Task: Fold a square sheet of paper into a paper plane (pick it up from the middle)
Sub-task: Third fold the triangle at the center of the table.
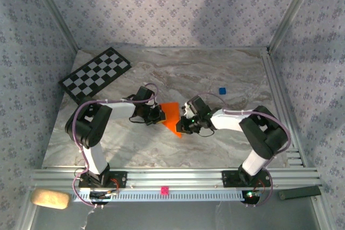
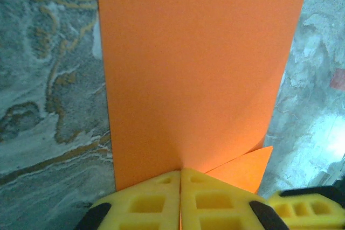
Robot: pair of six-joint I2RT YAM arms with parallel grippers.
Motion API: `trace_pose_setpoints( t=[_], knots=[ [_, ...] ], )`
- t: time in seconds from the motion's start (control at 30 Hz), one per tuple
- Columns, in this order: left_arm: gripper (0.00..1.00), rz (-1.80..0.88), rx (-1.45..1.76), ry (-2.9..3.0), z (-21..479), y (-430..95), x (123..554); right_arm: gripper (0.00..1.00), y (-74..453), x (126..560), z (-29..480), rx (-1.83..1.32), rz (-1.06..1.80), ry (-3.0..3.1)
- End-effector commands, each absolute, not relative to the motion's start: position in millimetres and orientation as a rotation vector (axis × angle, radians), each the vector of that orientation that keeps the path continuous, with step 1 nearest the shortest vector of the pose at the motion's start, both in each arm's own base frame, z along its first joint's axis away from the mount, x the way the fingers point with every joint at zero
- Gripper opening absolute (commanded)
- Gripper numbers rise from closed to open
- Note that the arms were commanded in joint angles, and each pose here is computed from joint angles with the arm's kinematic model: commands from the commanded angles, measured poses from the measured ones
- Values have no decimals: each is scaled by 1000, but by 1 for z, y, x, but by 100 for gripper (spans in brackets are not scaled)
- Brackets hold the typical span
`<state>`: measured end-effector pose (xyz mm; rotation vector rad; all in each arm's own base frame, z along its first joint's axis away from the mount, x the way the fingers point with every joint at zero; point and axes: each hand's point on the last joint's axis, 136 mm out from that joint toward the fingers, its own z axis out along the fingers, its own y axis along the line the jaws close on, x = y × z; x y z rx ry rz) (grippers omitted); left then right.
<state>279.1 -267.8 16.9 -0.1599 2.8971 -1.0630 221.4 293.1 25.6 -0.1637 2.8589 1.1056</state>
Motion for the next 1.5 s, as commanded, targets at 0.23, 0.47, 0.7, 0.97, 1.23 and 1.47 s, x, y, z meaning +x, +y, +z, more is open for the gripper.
trace_pose_setpoints(
  t=[0.23, 0.47, 0.7, 0.97, 1.23, 1.47],
  knots=[
    [12, -970, -150, 2896, 19, -258, 282, 5, 270, 204, -9, -70, 979, 2988],
    [12, -924, -10, 2743, 61, -270, 289, 5, 268, 208, -9, -53, 942, 2992],
    [9, -1161, 67, 2770, 58, -299, 260, 5, 263, 208, -12, -19, 921, 2989],
    [7, -1112, 38, 2877, 17, -287, 250, 5, 260, 208, -14, 11, 898, 2993],
    [8, -897, 38, 2884, 2, -250, 260, 4, 257, 204, -19, 18, 877, 3015],
    [12, -902, -12, 2846, 12, -243, 276, 4, 259, 205, -18, 1, 884, 3012]
  ],
)
